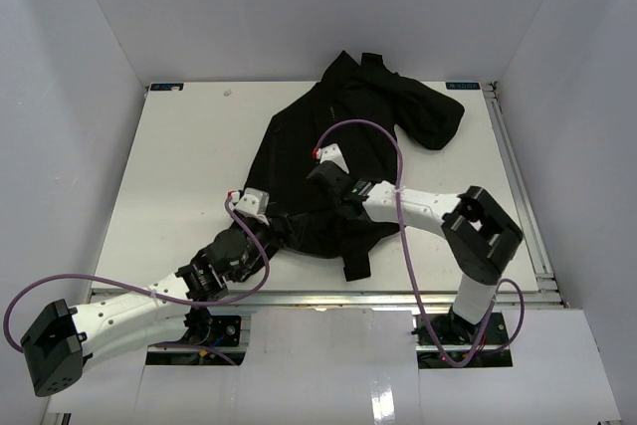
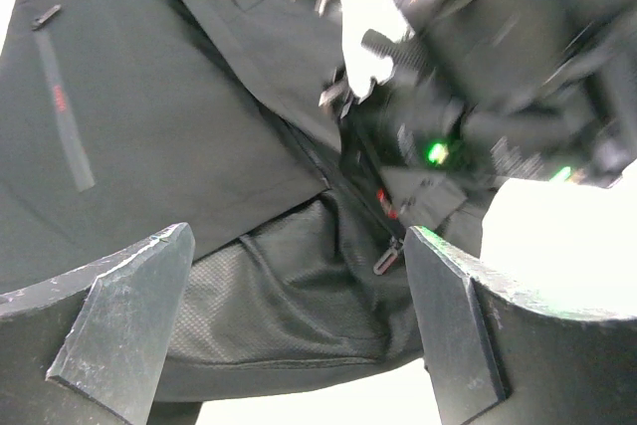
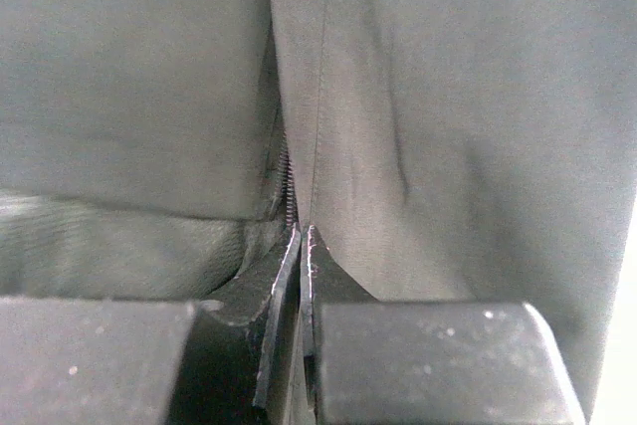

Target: Zip up the jacket

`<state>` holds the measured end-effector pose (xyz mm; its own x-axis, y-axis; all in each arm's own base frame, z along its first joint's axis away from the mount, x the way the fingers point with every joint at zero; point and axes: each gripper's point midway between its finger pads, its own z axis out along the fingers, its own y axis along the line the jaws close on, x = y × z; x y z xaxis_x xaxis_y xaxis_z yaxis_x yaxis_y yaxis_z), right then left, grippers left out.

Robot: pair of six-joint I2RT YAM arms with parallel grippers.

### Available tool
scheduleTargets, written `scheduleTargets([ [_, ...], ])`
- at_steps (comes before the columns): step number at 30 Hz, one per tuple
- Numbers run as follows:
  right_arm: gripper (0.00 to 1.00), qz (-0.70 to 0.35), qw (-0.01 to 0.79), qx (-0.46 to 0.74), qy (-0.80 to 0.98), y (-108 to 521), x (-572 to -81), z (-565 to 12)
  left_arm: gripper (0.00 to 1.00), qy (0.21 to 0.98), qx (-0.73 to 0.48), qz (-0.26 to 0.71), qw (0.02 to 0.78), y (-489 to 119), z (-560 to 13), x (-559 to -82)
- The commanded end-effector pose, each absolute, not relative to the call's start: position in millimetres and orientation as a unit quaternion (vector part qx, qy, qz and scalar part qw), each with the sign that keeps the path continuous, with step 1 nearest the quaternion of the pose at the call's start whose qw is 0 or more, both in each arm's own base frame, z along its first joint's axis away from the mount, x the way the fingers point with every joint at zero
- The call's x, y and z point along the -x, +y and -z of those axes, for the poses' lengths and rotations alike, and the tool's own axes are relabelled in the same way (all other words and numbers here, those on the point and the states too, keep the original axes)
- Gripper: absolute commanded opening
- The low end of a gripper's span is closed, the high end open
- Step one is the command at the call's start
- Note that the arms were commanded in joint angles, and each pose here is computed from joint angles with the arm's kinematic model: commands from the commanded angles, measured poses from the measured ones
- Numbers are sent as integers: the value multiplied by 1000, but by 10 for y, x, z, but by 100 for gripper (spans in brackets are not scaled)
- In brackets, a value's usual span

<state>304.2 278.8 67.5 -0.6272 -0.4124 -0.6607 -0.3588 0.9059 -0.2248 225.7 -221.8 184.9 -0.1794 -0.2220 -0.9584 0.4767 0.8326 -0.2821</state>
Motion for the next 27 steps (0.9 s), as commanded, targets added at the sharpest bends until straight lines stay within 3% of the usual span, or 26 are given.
scheduleTargets([
  [1, 8, -87, 407, 216, 883, 3009, -2904, -1158, 97, 706, -95, 320, 624, -2362, -2052, -2185],
  [14, 8, -321, 400, 245, 823, 3278, -2222, -1386, 91, 735, -112, 431, 512, -2668, -1860, -1840],
  [27, 8, -408, 408, 238, 782, 3398, -2033, -1418, 84, 743, -141, 466, 459, -2795, -1652, -1632],
])
